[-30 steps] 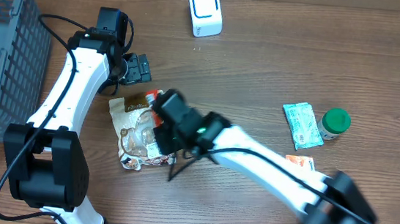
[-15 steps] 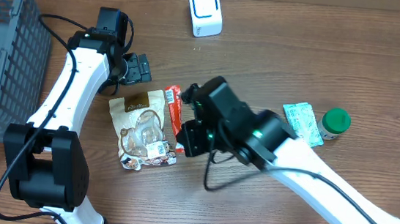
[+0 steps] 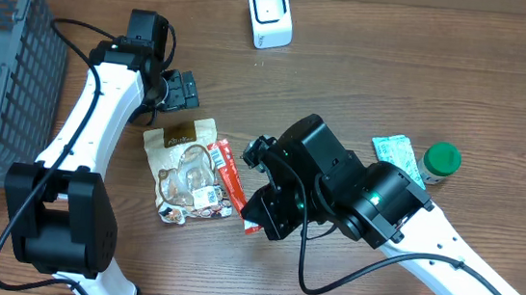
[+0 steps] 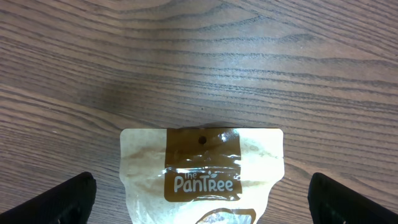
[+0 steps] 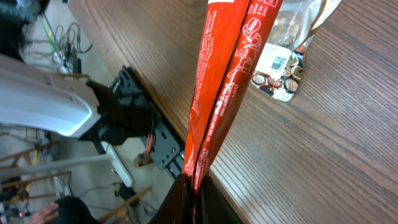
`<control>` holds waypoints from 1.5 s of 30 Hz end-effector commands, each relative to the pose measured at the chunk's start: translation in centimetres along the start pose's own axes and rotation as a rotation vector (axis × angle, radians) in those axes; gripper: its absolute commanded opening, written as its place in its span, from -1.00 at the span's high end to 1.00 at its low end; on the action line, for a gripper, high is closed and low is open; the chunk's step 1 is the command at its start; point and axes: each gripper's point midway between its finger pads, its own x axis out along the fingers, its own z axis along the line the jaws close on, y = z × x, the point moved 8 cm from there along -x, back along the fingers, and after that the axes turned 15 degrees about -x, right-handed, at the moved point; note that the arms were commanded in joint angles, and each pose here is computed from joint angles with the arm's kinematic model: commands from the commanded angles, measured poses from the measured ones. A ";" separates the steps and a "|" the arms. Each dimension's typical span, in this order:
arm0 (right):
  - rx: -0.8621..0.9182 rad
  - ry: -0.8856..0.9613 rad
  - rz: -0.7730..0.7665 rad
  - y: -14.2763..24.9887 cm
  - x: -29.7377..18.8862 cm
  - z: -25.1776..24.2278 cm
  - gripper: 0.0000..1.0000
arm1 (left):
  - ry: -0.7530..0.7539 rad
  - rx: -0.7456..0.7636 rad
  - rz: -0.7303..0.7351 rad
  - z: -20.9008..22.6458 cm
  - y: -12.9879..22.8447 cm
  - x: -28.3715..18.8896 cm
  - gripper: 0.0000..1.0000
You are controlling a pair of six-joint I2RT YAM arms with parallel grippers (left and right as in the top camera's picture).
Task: Scan the item barcode
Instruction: 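Pull the red sticks out and lift them with the right gripper, then hold the red sticks in front of the scanner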
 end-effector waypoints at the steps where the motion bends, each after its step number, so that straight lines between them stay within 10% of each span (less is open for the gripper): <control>1: -0.052 -0.009 0.005 0.2 -0.2 0.1 0.93 | 0.010 0.020 -0.023 -0.2 -0.3 -0.7 -0.99; 31: 0.096 0.460 -0.001 -0.2 -2.4 -7.4 0.93 | 0.010 0.020 -0.023 -0.2 -0.3 -0.7 -0.99; 45: 0.160 0.739 0.092 -9.5 -4.8 -20.0 0.93 | 0.010 0.020 -0.023 -0.2 -0.3 -0.7 -1.00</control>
